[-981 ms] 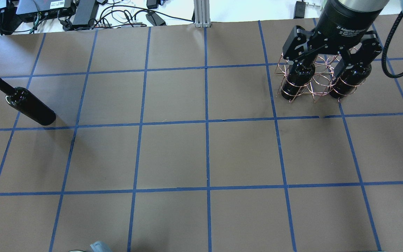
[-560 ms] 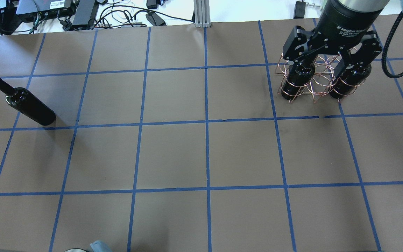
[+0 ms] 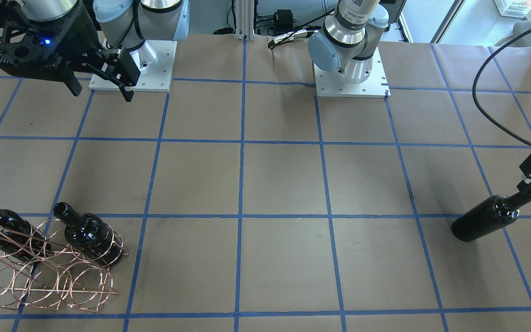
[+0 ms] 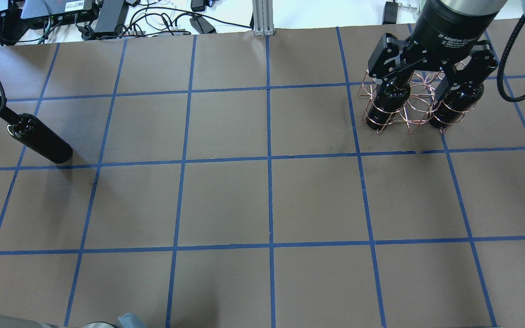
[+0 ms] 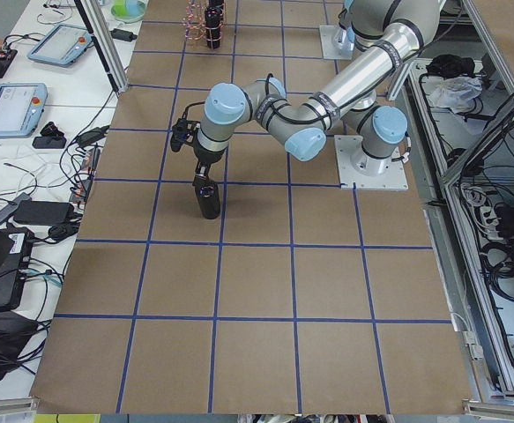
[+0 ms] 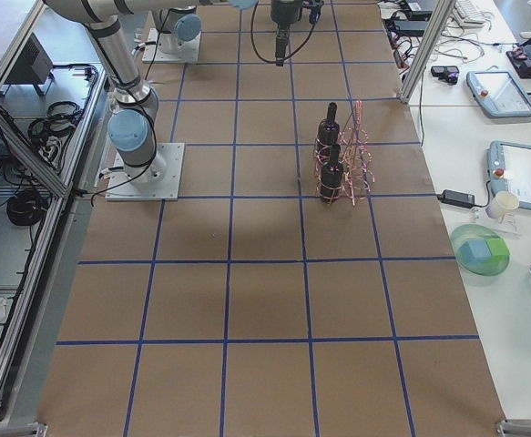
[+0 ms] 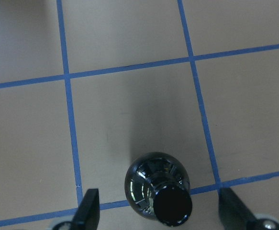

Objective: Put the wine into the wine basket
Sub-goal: 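Close the left gripper on the bottle neck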

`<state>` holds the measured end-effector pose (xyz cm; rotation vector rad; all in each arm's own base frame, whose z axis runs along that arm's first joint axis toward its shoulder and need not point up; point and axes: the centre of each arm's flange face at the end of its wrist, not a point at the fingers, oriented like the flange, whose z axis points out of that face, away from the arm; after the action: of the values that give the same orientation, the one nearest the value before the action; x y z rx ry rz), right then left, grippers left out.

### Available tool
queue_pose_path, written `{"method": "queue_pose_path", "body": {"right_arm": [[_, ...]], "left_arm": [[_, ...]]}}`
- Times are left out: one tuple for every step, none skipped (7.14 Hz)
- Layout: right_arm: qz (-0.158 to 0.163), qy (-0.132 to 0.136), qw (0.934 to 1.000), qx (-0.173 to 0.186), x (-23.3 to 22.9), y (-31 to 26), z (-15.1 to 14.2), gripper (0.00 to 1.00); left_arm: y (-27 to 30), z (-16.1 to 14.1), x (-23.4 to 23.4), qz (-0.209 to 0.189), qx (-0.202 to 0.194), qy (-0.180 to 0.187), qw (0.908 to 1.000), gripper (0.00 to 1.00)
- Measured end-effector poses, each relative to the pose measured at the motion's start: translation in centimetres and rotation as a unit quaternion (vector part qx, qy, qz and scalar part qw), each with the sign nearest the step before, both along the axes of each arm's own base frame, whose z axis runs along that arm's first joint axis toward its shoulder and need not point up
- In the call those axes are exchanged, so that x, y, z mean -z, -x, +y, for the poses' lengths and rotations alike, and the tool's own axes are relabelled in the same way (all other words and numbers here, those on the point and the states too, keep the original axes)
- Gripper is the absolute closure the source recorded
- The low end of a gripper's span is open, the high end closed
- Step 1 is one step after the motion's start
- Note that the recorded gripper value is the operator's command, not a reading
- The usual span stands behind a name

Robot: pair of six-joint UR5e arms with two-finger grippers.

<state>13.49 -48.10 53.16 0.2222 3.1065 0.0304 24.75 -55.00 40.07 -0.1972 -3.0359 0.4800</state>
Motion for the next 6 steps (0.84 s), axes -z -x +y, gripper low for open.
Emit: {"method": "queue_pose_path", "body": {"right_arm": [[-0.001,0.000,1.0000,0.001,0.03,-0.01,-0.03,0.00],[-0.001,-0.001,1.0000,0.002,0.06,-0.02,-0.04,0.00],[-0.001,-0.001,1.0000,0.001,0.05,-0.02,-0.03,0.00],[-0.001,-0.001,1.0000,0.001,0.05,-0.03,-0.02,0.00],[-0.002,-0.001,1.0000,0.001,0.06,-0.04,-0.02,0.00],[-0.002,-0.001,1.0000,0.002,0.08,-0.04,-0.02,0.00]], "left_arm": [[0.46,-0.27,0.22,-0.002,-0.008,-0.005,1.0000,0.14],[1.00,-0.46,0.30,-0.007,-0.013,-0.012,0.9998,0.15],[1.26,-0.59,0.46,-0.007,-0.019,-0.016,0.9997,0.19],[1.34,-0.67,0.63,-0.007,-0.022,-0.019,0.9996,0.21],[1.34,-0.70,0.74,-0.007,-0.022,-0.020,0.9995,0.25],[1.34,-0.71,0.84,-0.006,-0.022,-0.021,0.9995,0.31]]}}
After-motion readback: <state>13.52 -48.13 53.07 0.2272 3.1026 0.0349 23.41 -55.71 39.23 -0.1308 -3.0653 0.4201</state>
